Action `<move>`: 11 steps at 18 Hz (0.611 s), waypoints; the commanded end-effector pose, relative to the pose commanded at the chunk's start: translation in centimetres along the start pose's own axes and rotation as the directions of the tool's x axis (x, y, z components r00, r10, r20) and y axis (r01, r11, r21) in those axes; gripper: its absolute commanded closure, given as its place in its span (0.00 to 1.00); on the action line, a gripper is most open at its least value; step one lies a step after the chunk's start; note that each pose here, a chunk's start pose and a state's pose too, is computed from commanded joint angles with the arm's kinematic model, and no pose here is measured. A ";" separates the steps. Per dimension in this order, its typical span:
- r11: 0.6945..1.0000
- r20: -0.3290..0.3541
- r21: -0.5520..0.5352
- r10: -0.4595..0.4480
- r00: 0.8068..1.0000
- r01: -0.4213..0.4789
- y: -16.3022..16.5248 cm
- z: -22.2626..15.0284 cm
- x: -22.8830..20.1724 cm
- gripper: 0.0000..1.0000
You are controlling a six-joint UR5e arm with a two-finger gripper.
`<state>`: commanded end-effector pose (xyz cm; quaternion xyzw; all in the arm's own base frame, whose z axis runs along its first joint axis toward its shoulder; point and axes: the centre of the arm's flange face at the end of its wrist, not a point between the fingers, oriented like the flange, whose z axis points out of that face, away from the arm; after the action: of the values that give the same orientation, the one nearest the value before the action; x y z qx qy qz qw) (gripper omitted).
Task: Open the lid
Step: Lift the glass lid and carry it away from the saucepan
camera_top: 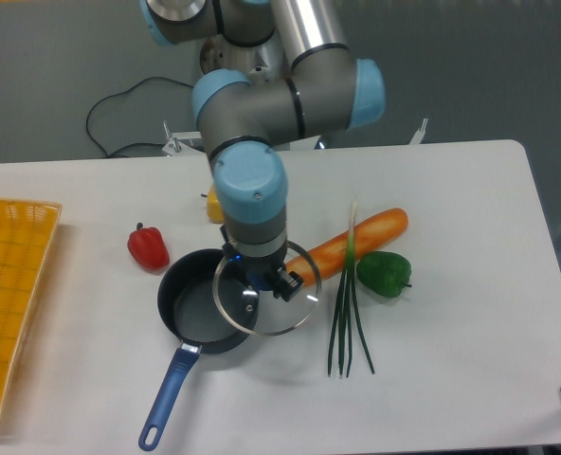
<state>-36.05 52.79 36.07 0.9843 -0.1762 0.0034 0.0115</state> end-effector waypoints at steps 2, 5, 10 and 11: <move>1.000 0.002 -0.001 0.018 1.000 -0.018 1.0 -0.4 -0.2 0.52; 0.999 0.001 -0.003 0.032 0.999 -0.032 1.7 -0.4 -0.2 0.52; 1.000 0.003 -0.001 0.026 1.000 -0.026 2.1 -0.6 -0.3 0.52; 1.000 0.003 -0.001 0.026 1.000 -0.026 2.1 -0.6 -0.3 0.52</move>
<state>-37.09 50.98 36.68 0.9819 -0.1891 0.0018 0.0118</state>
